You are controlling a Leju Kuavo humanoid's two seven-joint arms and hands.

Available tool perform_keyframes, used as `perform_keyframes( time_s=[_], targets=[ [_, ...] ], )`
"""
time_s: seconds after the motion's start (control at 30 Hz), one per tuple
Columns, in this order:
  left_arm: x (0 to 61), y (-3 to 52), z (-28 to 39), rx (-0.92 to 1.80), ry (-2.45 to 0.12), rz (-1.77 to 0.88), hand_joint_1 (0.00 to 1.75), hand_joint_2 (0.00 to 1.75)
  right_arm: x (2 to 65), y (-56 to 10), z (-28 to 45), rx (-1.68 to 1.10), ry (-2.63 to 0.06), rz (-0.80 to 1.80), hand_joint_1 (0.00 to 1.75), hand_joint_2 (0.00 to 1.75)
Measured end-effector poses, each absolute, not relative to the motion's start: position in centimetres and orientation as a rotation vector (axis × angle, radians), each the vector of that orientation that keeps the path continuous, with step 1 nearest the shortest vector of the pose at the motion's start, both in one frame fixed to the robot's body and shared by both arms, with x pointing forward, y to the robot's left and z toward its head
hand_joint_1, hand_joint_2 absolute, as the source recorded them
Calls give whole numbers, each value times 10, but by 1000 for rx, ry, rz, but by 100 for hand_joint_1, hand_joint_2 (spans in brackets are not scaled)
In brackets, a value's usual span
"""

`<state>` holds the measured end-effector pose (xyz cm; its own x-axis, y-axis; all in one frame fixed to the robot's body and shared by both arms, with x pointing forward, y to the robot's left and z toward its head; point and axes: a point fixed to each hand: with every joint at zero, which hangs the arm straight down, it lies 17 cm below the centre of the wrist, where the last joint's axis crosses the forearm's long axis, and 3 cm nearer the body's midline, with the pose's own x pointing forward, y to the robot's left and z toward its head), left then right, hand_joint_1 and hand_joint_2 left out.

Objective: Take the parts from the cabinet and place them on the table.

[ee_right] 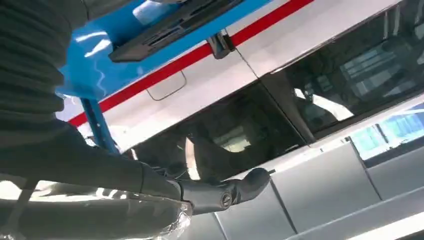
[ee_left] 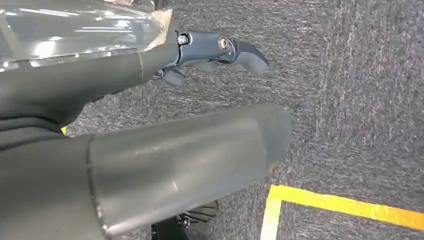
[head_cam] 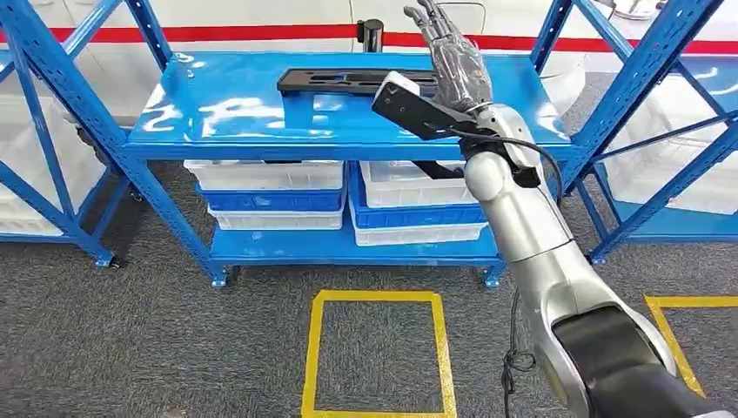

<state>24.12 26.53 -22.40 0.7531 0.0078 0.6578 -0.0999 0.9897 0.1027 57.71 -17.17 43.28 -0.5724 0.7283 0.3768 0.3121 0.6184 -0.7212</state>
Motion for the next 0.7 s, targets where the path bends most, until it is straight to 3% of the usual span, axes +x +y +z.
perform_keyframes(
  time_s=[0.7],
  targets=[
    [235,280,-227,159,-702,69,0,0,586,-167,452,-782,-2202,781,0,175]
  ],
)
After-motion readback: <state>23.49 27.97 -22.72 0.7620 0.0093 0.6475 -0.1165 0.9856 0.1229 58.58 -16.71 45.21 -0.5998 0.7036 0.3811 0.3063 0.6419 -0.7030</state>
